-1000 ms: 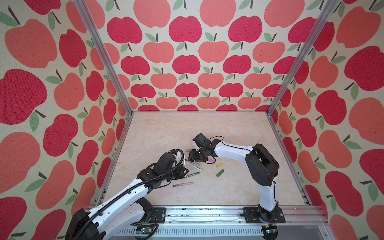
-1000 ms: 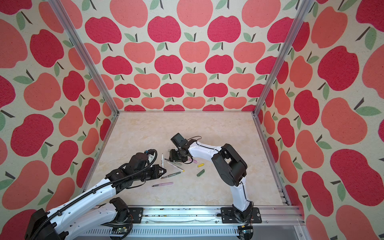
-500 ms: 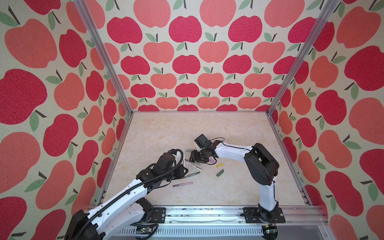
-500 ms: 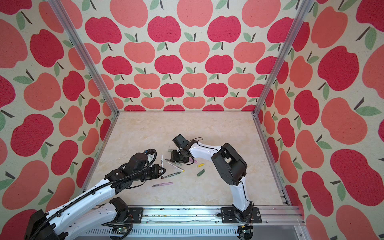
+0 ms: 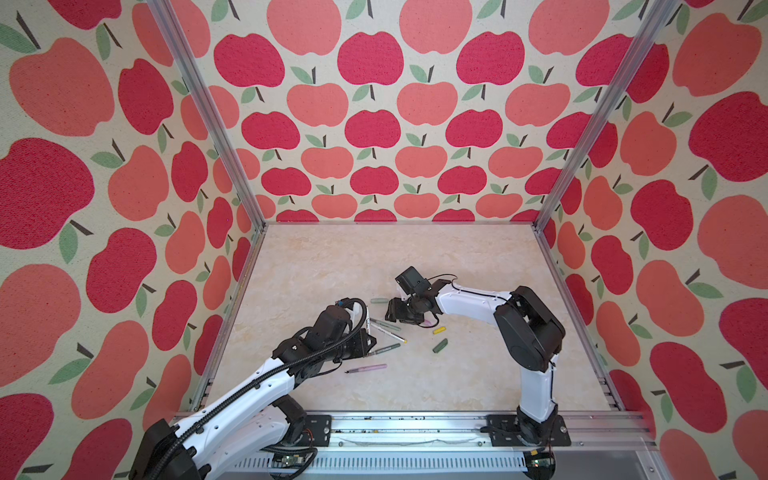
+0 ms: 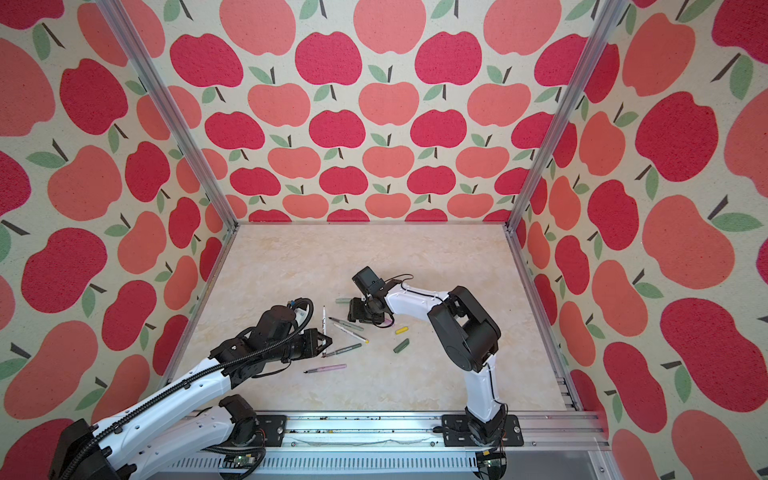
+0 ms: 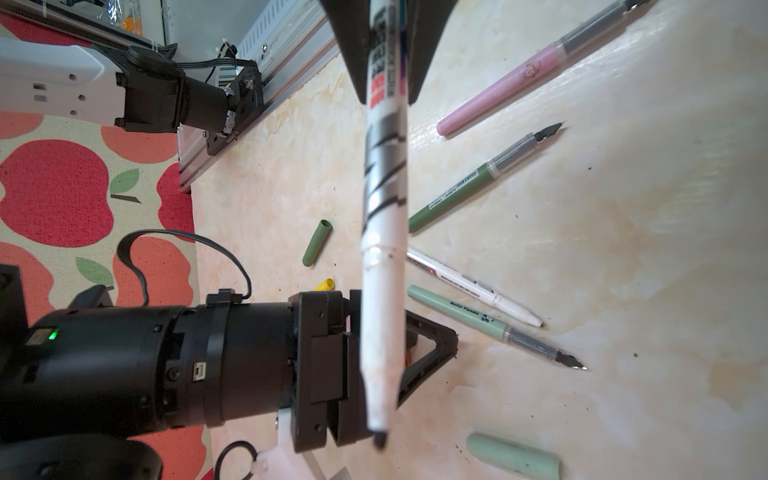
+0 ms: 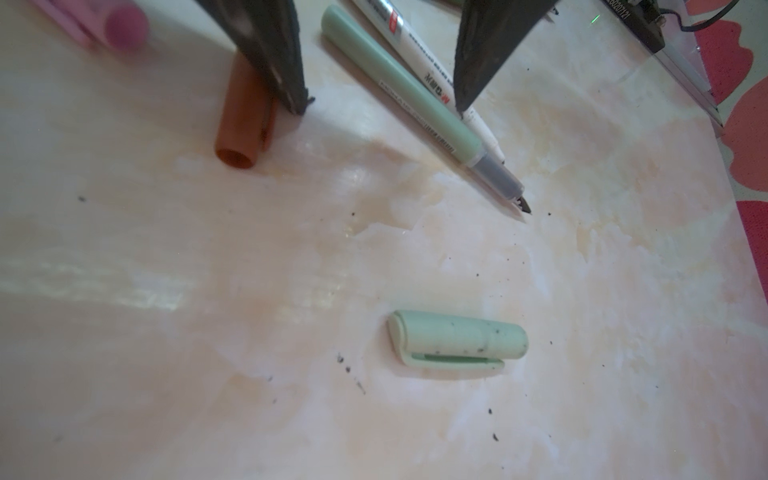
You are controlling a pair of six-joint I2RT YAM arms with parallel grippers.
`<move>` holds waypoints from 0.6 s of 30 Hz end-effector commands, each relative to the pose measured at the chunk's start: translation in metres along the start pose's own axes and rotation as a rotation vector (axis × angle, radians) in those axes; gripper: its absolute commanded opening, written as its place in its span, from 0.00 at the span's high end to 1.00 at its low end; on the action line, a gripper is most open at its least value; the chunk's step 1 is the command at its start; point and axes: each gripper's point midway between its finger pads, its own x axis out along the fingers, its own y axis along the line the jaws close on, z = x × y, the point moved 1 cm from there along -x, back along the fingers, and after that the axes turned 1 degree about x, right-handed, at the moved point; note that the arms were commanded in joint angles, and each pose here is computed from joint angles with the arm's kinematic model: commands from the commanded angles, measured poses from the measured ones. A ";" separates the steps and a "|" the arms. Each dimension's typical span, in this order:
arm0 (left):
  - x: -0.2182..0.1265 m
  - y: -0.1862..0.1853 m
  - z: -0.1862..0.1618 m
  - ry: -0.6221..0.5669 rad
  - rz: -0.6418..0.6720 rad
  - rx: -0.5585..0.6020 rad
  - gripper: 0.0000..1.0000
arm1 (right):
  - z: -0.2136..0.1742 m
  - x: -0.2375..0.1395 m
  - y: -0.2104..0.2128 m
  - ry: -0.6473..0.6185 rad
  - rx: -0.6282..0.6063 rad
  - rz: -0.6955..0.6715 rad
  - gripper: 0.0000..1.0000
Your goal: Insert the pens into the pen caps
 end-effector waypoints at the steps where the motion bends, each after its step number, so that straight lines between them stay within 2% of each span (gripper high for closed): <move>1: 0.005 0.005 -0.003 0.008 0.015 -0.010 1.00 | -0.011 -0.007 -0.028 0.022 0.014 -0.101 0.40; 8: 0.007 0.005 -0.003 0.010 0.011 -0.009 1.00 | -0.014 -0.013 -0.031 0.023 0.017 -0.106 0.39; 18: 0.005 0.005 -0.003 0.005 0.010 -0.009 1.00 | -0.007 -0.020 -0.046 0.000 0.000 -0.178 0.38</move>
